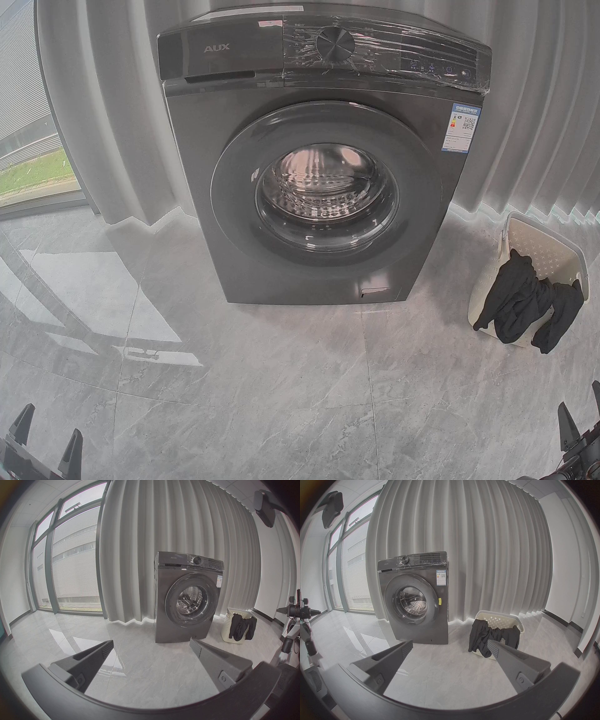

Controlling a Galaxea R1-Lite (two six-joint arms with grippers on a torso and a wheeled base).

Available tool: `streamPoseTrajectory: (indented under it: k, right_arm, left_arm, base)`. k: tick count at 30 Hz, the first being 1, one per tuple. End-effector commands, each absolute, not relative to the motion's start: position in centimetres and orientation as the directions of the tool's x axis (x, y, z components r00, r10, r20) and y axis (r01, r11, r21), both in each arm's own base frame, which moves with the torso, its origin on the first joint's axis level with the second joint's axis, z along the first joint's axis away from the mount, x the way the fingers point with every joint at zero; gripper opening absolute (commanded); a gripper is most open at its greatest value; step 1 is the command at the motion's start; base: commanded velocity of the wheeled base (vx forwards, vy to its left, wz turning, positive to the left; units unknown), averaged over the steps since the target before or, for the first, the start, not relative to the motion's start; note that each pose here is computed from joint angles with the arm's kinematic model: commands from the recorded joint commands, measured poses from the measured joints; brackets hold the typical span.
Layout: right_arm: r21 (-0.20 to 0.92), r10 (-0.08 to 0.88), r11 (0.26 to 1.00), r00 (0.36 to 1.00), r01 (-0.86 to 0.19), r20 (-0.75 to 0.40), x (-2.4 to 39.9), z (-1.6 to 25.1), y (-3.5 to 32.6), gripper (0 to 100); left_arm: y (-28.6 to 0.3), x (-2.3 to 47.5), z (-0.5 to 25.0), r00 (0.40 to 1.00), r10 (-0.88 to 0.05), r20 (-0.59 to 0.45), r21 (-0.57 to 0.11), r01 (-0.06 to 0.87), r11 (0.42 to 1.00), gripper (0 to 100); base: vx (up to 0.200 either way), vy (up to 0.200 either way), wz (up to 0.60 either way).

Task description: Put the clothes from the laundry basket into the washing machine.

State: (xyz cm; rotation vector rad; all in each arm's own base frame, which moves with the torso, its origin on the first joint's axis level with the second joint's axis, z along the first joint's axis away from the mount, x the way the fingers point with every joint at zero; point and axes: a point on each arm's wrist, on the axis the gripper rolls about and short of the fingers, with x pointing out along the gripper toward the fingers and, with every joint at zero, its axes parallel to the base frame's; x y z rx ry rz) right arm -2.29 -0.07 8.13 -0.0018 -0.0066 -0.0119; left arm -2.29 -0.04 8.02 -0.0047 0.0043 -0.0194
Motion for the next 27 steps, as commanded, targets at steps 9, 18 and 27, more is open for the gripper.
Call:
streamPoseTrajectory:
  k: [9, 18, 27]
  right_arm:
    - [-0.003, -0.009, 1.000, 1.000, 0.009, 0.002, -2.26, 7.60, -0.07, 100]
    - [-0.001, -0.005, 1.000, 1.000, 0.005, 0.005, -2.27, 7.61, -0.06, 100]
    - [-0.001, -0.005, 1.000, 1.000, 0.005, 0.005, -2.27, 7.61, -0.06, 100]
  left_arm:
    - [-0.04, -2.28, 7.50, 1.000, -0.020, -0.005, 0.000, 0.020, 1.000, 100]
    - [-0.04, -2.28, 7.50, 1.000, -0.020, -0.005, 0.000, 0.020, 1.000, 100]
    - [-0.04, -2.28, 7.49, 1.000, -0.020, -0.006, -0.002, 0.020, 1.000, 100]
  base:
    - [0.000, 0.000, 0.00]
    - [0.000, 0.000, -0.40]
    - [0.000, 0.000, 0.00]
